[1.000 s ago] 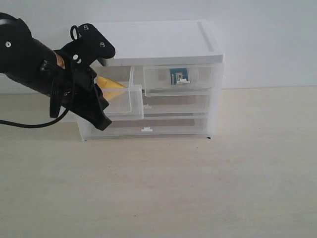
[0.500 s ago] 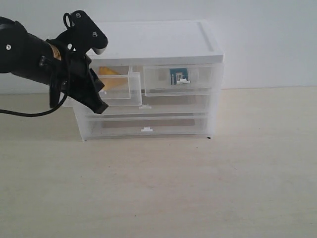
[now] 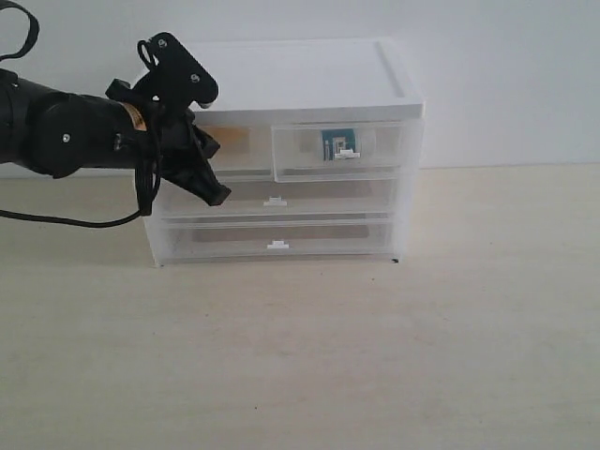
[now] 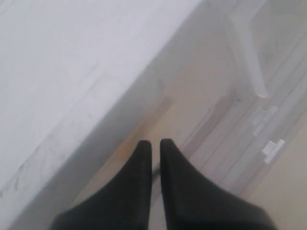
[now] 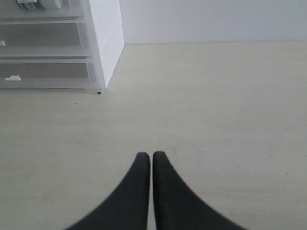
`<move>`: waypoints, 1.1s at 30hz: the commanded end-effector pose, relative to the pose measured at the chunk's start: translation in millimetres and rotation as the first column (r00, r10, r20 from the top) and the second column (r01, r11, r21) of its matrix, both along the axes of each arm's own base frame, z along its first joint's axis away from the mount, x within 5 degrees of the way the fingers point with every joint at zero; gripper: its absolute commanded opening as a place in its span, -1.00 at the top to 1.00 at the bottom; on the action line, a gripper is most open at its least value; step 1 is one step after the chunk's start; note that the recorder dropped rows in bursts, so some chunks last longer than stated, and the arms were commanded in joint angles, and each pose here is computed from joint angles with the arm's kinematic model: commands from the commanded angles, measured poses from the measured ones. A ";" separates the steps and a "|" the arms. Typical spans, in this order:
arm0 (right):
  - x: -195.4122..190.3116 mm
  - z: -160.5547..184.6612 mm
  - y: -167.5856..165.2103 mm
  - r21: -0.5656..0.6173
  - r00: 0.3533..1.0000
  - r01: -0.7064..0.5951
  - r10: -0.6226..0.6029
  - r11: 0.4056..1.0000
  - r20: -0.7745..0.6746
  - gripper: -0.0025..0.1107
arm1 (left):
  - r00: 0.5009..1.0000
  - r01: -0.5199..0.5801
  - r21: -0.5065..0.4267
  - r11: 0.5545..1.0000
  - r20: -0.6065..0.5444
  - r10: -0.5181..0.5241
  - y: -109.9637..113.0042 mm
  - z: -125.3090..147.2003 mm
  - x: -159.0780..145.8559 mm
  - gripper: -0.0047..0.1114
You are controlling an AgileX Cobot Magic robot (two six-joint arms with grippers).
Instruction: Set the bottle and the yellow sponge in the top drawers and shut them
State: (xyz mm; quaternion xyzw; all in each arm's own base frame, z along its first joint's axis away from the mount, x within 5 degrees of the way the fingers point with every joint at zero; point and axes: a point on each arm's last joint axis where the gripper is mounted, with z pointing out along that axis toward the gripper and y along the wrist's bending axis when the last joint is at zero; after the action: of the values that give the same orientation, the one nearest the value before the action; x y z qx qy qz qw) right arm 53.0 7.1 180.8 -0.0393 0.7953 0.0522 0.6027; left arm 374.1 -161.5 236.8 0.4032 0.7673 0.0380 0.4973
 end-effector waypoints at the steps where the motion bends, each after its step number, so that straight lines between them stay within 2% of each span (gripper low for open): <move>1: -0.1 1.1 -0.1 -0.001 1.000 0.002 -0.002 1.000 0.011 0.96 | 0.999 -0.006 -0.034 0.999 0.034 0.008 -0.9 3.1 3.7 0.85; 8: -0.1 1.1 -0.1 -0.001 1.000 0.002 -0.002 1.000 0.011 0.96 | 0.994 -0.035 0.017 0.999 -0.105 0.037 6.1 5.5 -8.7 0.85; 16: -0.1 1.1 -0.1 -0.001 1.000 0.002 -0.002 1.000 0.011 0.96 | 0.946 -0.156 0.002 0.988 -0.288 0.150 24.8 44.5 -46.2 0.85; 21: -0.1 1.1 -0.1 -0.001 1.000 0.002 -0.002 1.000 0.011 0.96 | 0.916 -0.221 -0.015 0.975 -0.347 0.203 39.4 67.3 -78.1 0.85; 27: -0.1 1.1 -0.1 -0.001 1.000 0.002 -0.002 1.000 0.011 0.96 | 0.916 -0.277 -0.104 0.955 -0.329 0.229 59.3 75.6 -125.0 0.85; 33: -0.1 1.1 -0.1 -0.001 1.000 0.002 -0.002 1.000 0.011 0.96 | 0.905 -0.363 -0.257 0.896 -0.328 0.273 78.3 74.9 -170.3 0.85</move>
State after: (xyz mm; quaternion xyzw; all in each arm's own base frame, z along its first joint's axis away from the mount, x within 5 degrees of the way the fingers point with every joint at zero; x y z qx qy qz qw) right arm 53.0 7.1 180.8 -0.0393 0.7953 0.0522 0.6027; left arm 220.7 -90.3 311.1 0.2307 0.8827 -0.0346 0.4081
